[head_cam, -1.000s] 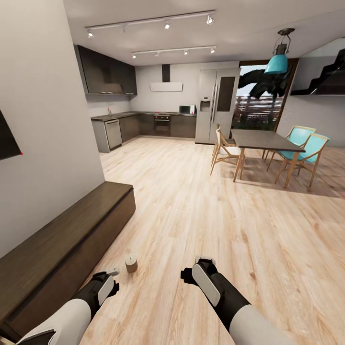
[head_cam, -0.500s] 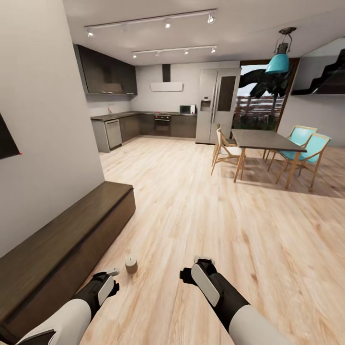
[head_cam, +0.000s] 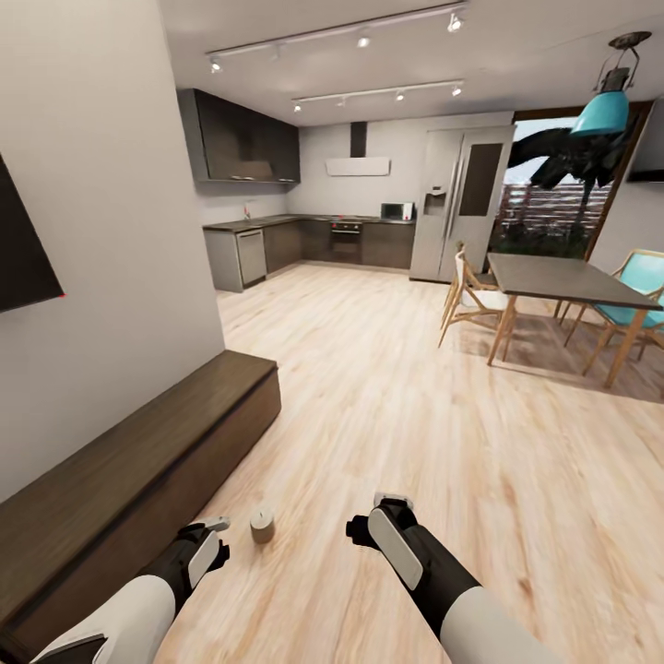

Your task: Place each of the two pumpkins and all three candles from the living room inside a cabinet in the living room (use any cabinet), then make sure every cabinet is closed, and position the cauldron so it is next to a table in the living room.

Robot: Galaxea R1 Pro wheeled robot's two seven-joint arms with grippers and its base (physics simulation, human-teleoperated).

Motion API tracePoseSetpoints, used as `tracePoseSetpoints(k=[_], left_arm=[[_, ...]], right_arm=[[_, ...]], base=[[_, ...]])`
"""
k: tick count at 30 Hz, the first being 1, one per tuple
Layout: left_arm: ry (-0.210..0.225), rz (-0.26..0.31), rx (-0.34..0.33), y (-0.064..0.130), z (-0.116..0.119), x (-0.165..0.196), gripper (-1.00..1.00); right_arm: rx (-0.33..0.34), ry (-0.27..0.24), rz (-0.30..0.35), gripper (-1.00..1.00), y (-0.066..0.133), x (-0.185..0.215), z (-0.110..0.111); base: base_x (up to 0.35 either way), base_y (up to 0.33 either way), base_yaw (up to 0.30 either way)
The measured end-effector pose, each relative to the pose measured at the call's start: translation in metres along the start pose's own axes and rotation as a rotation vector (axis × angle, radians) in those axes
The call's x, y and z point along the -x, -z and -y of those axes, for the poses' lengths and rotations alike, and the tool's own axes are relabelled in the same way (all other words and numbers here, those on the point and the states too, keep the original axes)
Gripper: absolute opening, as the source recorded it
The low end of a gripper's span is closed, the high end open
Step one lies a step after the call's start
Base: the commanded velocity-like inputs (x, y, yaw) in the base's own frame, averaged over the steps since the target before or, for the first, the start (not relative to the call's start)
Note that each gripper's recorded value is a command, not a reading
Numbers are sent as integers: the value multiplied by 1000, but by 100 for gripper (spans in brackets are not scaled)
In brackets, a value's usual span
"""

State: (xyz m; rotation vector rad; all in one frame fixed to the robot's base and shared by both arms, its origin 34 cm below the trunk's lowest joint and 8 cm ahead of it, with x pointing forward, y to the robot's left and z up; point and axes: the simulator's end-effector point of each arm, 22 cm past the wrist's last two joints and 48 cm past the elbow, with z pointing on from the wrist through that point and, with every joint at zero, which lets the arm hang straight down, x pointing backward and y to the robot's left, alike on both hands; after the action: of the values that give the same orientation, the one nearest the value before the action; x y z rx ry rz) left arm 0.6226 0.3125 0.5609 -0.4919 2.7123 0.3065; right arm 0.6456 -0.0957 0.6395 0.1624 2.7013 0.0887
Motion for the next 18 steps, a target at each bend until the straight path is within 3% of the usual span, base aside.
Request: tracePoseSetpoints(k=[12, 18], left_arm=[[0, 1, 0, 0, 0, 0, 100], [0, 1, 0, 0, 0, 0, 100]], right_arm=[[1, 0, 0, 100, 0, 0, 0], [2, 1, -1, 100, 0, 0, -1]], base=[[258, -245, 11], [258, -152, 0]])
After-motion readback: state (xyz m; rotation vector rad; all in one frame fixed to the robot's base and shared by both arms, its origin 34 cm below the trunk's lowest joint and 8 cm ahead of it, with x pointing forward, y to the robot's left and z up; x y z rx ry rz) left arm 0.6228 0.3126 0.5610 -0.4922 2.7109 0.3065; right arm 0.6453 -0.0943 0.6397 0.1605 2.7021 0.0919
